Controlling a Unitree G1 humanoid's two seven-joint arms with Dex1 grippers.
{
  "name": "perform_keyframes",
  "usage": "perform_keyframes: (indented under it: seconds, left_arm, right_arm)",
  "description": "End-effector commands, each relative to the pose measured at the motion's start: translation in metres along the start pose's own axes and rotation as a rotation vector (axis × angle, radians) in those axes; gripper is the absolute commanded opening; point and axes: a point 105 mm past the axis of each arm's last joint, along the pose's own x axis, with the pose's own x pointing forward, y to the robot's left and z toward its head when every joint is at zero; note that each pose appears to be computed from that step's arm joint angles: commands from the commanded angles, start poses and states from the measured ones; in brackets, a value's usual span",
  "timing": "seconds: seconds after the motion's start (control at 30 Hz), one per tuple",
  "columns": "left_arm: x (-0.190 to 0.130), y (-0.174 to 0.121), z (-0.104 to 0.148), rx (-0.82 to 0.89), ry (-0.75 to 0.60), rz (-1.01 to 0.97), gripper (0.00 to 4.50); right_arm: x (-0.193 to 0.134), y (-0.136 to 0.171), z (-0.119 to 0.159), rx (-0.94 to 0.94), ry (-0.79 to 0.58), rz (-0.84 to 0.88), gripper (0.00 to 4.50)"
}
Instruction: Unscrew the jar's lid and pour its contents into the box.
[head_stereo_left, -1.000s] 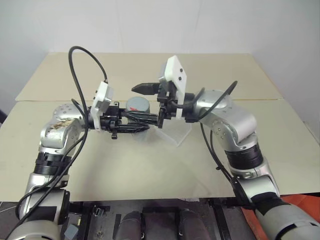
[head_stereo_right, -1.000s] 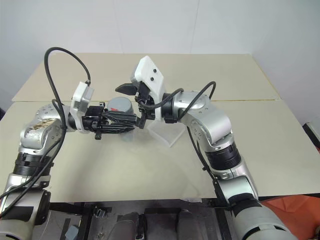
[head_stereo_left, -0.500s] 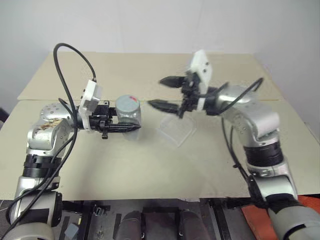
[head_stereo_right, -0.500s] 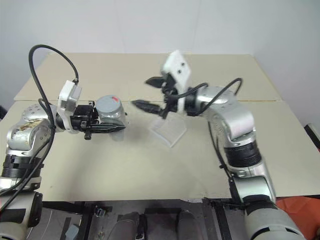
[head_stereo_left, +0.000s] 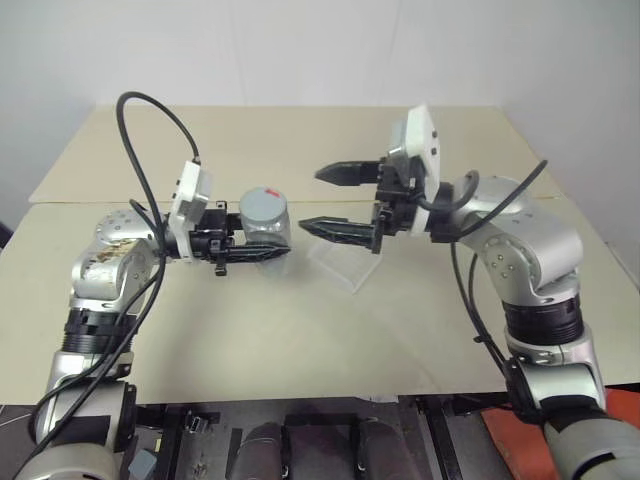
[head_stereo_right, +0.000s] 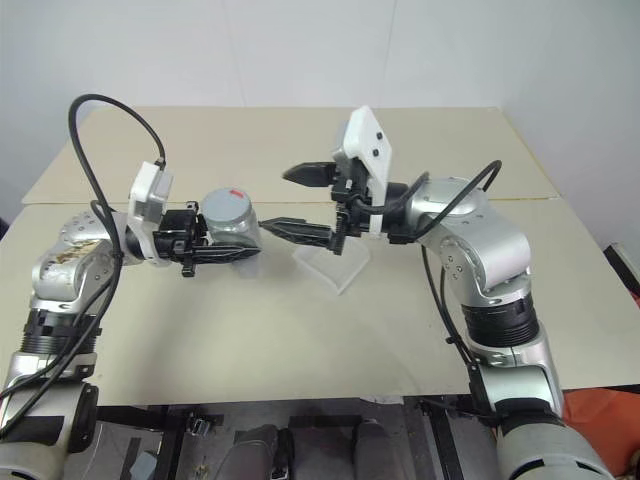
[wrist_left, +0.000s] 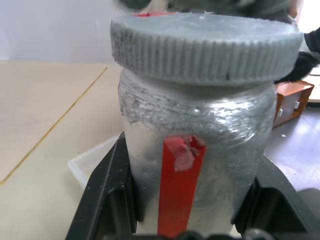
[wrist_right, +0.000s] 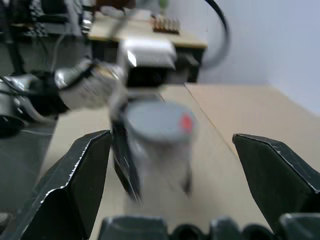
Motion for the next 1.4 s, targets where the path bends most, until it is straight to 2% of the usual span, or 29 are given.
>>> perform_keyframes:
  seconds: [0.03, 0.2, 0.4, 0.93, 1.4]
  left_arm:
    - [0.004, 0.002, 0.013, 0.058, -0.021, -0.009, 1.94]
    - [0.006, 0.001, 0.014, 0.059, -0.026, -0.024, 1.94]
    - [0.004, -0.001, 0.014, 0.061, -0.021, -0.024, 1.94]
    - [-0.008, -0.004, 0.014, 0.063, 0.000, -0.006, 1.94]
    - [-0.010, -0.006, 0.015, 0.059, 0.000, -0.002, 1.94]
  right_arm:
    - [0.013, 0.004, 0.010, -0.037, -0.021, 0.005, 4.47]
    - [0.033, -0.006, 0.004, -0.043, 0.008, -0.058, 4.47]
    - [0.040, -0.013, 0.002, -0.032, 0.012, -0.087, 4.47]
    - [0.009, -0.027, -0.003, -0.027, 0.044, -0.147, 4.47]
    - [-0.005, -0.033, -0.009, -0.019, 0.072, -0.192, 4.47]
